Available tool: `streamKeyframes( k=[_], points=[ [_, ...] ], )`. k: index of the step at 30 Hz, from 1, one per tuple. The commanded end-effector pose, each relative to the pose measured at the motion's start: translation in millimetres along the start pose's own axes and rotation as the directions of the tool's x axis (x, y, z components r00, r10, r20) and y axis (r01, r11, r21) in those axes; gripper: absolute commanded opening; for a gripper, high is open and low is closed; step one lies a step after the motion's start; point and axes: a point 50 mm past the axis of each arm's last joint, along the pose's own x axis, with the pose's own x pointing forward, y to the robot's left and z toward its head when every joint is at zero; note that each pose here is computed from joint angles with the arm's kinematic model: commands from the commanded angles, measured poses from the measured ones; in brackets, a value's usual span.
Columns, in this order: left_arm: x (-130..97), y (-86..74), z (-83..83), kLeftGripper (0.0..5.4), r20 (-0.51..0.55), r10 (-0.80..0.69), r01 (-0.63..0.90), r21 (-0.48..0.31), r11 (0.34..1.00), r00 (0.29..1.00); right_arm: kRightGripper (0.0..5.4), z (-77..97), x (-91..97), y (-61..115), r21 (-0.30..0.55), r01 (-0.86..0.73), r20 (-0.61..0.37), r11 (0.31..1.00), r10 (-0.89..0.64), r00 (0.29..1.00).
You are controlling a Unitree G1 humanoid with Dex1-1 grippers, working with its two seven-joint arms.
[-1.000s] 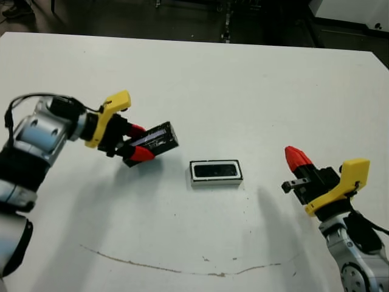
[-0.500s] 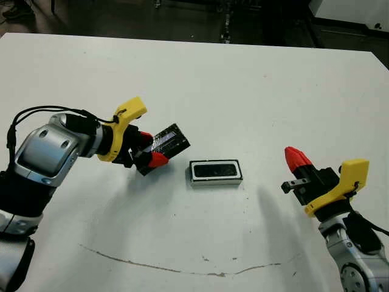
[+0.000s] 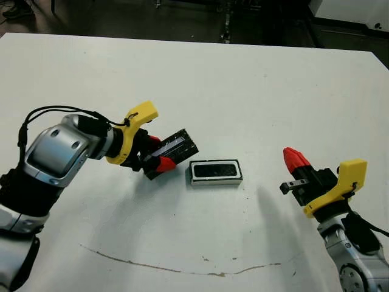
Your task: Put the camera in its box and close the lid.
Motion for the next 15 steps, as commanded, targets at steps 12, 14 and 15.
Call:
streamKeyframes(
  k=[12,14,15],
  points=[
    [21,-6.0,1.3,3.18,-0.014,-0.065,0.066,0.054,0.996,0.998,0.00,-1.8,-2.5,-1.8,0.001,0.003,-0.005,1.000,-0.003,1.000],
    [23,-7.6,1.3,3.18,-0.017,-0.069,0.070,0.054,0.996,0.997,0.00,-1.9,-2.6,-1.8,0.002,0.006,-0.007,1.000,-0.006,1.000],
    [24,-8.5,1.2,3.18,-0.017,-0.071,0.072,0.054,0.996,0.997,0.00,-1.9,-2.6,-1.8,0.002,0.008,-0.007,1.000,-0.008,1.000]
  ],
)
